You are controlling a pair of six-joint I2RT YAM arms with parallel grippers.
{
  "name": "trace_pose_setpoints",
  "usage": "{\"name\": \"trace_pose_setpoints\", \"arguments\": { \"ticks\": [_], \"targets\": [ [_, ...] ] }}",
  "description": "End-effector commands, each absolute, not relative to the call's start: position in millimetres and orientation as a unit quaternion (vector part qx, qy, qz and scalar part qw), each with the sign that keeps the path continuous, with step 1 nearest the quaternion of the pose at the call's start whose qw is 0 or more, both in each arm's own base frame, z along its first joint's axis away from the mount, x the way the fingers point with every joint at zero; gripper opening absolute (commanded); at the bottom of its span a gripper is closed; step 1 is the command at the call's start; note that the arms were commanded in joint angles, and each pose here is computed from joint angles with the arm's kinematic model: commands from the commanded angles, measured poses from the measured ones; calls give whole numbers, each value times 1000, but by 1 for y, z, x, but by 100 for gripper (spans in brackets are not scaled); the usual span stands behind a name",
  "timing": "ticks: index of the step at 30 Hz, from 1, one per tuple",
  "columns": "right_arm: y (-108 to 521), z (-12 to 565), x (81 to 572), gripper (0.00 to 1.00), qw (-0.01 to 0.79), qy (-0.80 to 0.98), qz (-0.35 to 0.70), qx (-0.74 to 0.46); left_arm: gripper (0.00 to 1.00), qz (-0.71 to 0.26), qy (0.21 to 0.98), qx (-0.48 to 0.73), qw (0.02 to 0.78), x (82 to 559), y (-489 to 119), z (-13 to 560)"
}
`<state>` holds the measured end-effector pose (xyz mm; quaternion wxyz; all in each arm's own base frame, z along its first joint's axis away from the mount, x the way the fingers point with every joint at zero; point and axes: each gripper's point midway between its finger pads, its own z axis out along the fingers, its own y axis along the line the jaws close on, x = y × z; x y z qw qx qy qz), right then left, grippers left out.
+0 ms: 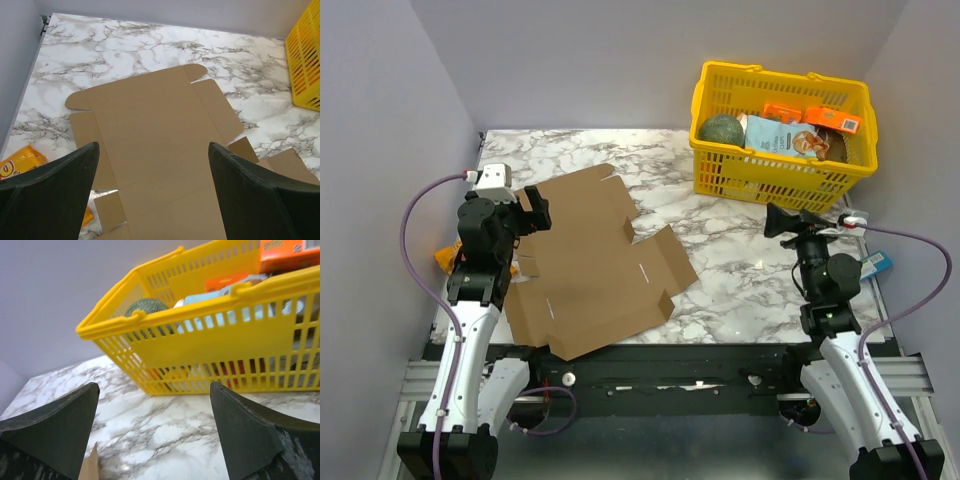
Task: Fold the paper box
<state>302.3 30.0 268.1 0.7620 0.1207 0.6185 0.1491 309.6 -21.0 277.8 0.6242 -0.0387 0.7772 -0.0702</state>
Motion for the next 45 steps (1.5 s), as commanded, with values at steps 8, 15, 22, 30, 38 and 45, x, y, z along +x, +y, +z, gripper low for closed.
{"name": "trace_pose_setpoints", "arguments": {
  "ticks": [8,15,22,30,38,45],
  "targets": [
    [124,224,282,83,571,733,358,92,99,-99,768,-34,632,306,-31,289],
    [212,152,232,80,407,820,392,85,99,-114,777,-11,619,308,-40,282],
    [234,108,181,80,306,836,419,180,99,-112,781,-10,614,309,-39,276],
    [265,92,170,80,295,880,355,113,99,-120,785,-6,608,312,-43,272],
    [287,81,185,68,305,901,305,43,99,-132,787,3,603,312,-48,271],
    [297,69,190,54,299,913,277,-1,99,-138,788,10,600,312,-51,270]
  ]
}}
